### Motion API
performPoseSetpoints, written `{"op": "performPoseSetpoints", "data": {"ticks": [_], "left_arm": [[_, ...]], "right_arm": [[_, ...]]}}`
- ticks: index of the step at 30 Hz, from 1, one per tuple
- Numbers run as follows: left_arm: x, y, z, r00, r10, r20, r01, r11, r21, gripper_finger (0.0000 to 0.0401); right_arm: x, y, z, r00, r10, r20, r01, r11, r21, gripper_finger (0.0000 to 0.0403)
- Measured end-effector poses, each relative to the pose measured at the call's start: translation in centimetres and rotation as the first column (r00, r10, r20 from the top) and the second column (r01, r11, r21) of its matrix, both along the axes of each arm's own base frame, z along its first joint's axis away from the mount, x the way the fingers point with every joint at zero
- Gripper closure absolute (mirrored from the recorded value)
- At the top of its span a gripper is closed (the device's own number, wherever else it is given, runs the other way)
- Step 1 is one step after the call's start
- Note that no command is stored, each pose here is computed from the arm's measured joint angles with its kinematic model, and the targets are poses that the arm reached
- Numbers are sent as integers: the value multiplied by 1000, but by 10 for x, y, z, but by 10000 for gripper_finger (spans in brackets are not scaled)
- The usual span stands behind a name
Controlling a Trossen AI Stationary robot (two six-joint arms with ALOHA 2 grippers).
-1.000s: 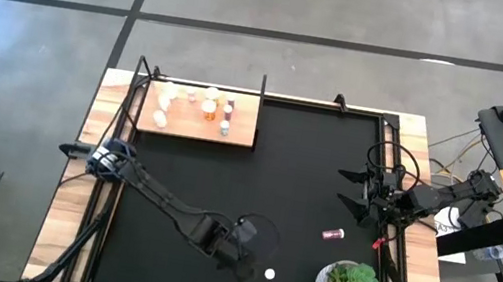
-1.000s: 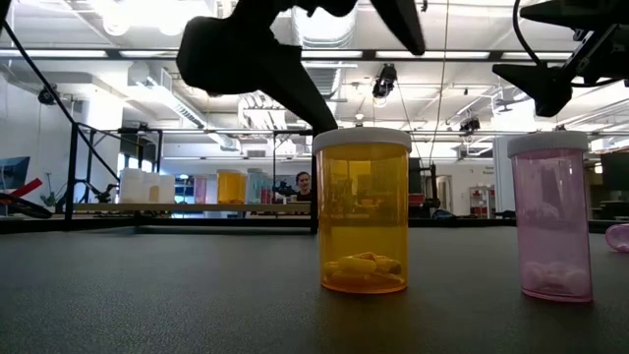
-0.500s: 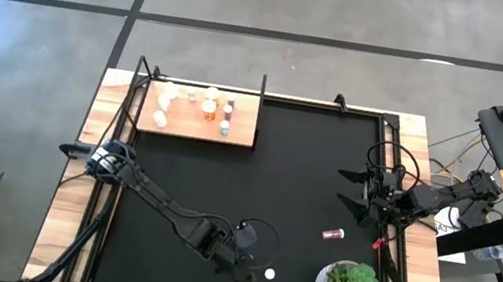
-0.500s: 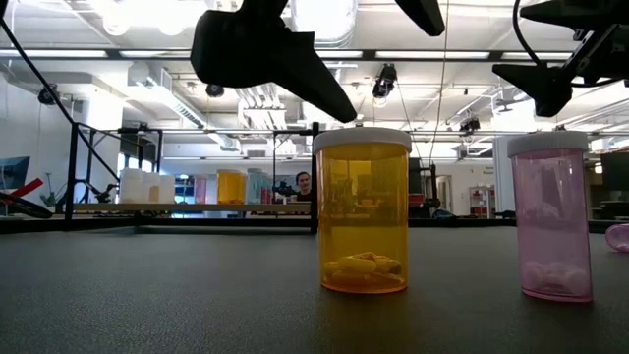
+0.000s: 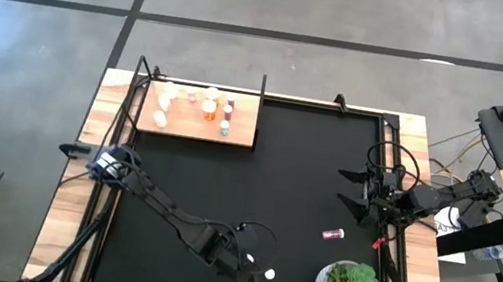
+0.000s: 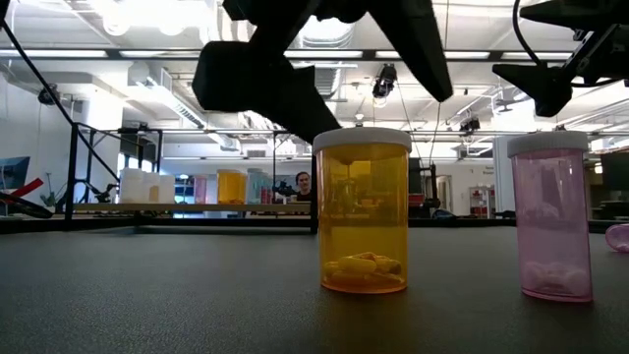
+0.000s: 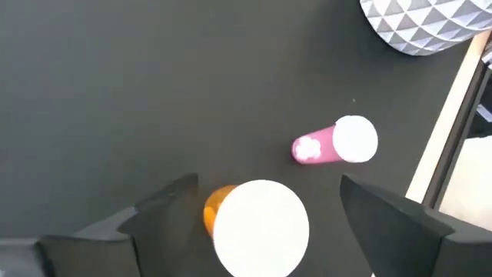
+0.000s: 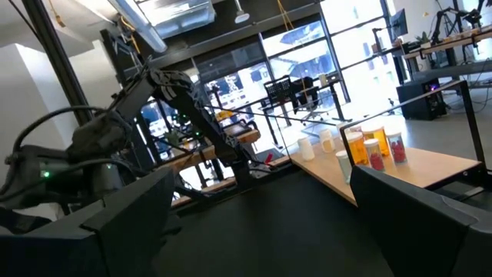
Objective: Pick and place medicine bottles onto shelf by color
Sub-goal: Put the orange pill bottle on the shelf aligned with the orange pill bottles
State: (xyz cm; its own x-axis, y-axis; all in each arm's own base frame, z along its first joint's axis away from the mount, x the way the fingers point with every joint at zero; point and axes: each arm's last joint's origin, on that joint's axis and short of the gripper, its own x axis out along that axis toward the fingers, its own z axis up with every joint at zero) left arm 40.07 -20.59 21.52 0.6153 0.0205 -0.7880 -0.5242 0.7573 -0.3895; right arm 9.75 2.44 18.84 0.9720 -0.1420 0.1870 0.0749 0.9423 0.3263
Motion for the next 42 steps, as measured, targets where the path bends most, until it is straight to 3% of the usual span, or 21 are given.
{"op": "performPoseSetpoints", "data": {"ticks": [10,24,28,42], "left_arm": [[-3,-5,-5,1000,8,-26,-8,1000,-11,39],[2,-8,-29,993,82,-79,-87,995,-58,31],[2,-7,-29,992,93,-80,-98,993,-63,49],[2,0,-30,970,216,-111,-227,968,-108,179]], "right_arm": [[0,0,0,1000,0,0,0,1000,0,19],[0,0,0,1000,0,0,0,1000,0,19],[0,0,0,1000,0,0,0,1000,0,19],[0,0,0,1000,0,0,0,1000,0,19]]}}
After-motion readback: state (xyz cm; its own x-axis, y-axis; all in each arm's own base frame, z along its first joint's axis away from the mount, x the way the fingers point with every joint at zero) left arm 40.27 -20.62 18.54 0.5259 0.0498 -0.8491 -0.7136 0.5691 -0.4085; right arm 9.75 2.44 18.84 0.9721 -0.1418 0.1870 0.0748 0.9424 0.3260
